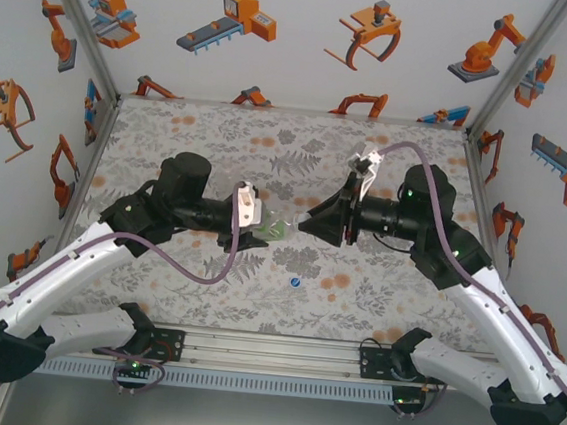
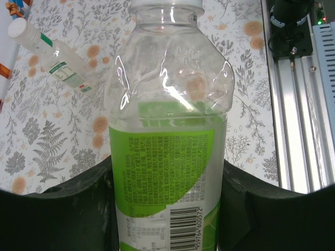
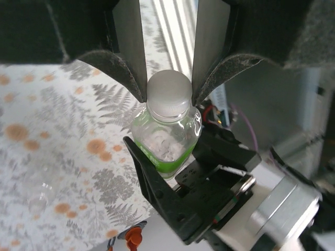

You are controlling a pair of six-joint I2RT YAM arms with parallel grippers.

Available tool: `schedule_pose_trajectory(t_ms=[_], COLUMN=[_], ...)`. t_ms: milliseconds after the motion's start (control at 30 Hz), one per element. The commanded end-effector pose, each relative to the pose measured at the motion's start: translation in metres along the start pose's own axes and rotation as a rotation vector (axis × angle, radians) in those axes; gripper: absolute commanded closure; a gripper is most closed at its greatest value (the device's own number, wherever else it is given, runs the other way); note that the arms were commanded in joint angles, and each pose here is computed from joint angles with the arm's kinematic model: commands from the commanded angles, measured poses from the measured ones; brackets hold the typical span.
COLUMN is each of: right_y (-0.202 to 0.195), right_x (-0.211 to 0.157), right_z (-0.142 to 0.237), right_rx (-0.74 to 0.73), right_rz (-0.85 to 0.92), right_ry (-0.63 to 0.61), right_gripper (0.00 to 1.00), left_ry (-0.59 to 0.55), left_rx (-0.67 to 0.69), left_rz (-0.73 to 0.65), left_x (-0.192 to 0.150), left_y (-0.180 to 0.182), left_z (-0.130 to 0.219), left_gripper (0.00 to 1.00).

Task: Screw on the bottle caps

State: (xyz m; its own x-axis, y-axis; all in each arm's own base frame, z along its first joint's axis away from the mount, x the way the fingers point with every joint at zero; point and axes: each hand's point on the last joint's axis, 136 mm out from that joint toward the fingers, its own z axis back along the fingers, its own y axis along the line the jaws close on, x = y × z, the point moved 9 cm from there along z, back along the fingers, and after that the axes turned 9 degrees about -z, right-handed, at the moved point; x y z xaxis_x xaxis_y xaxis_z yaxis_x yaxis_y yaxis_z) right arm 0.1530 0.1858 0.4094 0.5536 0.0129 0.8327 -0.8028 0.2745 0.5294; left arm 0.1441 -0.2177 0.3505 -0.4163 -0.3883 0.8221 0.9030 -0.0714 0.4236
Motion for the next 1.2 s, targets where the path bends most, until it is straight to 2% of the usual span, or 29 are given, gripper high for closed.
schedule_pose_trajectory(t_ms=[0,167,300,433,500,633,900,1000,1167], right_y=[-0.016,-0.030,-0.045,-0.049,-0.047,-0.040,-0.031,-0.026,-0.015], right_x=[-0.007,-0.022,-0.049,-0.060,-0.058,-0.052,-0.034,-0.026,-0.013], right_z=[-0.005,-0.007,-0.004,0.001,0.005,0.010,0.014,0.016,0.031], right_rx=[-0.147,-0.280,-0.390,-0.376,-0.380,-0.392,-0.365,-0.348,-0.367], right_rz=[-0.412,-0.867,-1.237,-1.392,-1.390,-1.310,-1.114,-1.041,-0.784], right_ry=[-0.001,0.023,-0.015,-0.092,-0.122,-0.104,-0.106,-0.119,-0.168], right_gripper=[1.00,0.97,0.96,0.89,0.84,0.70,0.33,0.29,0.29], left_ry=[-0.070,-0.066,-0.070,-0.070,-0.072,-0.081,-0.089,-0.080,-0.082], left_rx=[0.035,0.060,0.059,0.040,0.030,0.014,-0.017,-0.018,-0.012], left_rz=[-0.039,-0.034,-0.037,-0.036,-0.034,-0.038,-0.054,-0.054,-0.049], left_x=[0.015,0.013,0.012,0.011,0.010,0.009,0.010,0.008,0.006], left_y=[0.007,0.011,0.014,0.013,0.012,0.009,0.008,0.006,0.001], left_z=[0.003,-0.001,-0.005,-0.008,-0.008,-0.009,-0.011,-0.010,-0.006], left_gripper=[1.00,1.00,1.00,1.00,1.00,1.00,1.00,1.00,1.00])
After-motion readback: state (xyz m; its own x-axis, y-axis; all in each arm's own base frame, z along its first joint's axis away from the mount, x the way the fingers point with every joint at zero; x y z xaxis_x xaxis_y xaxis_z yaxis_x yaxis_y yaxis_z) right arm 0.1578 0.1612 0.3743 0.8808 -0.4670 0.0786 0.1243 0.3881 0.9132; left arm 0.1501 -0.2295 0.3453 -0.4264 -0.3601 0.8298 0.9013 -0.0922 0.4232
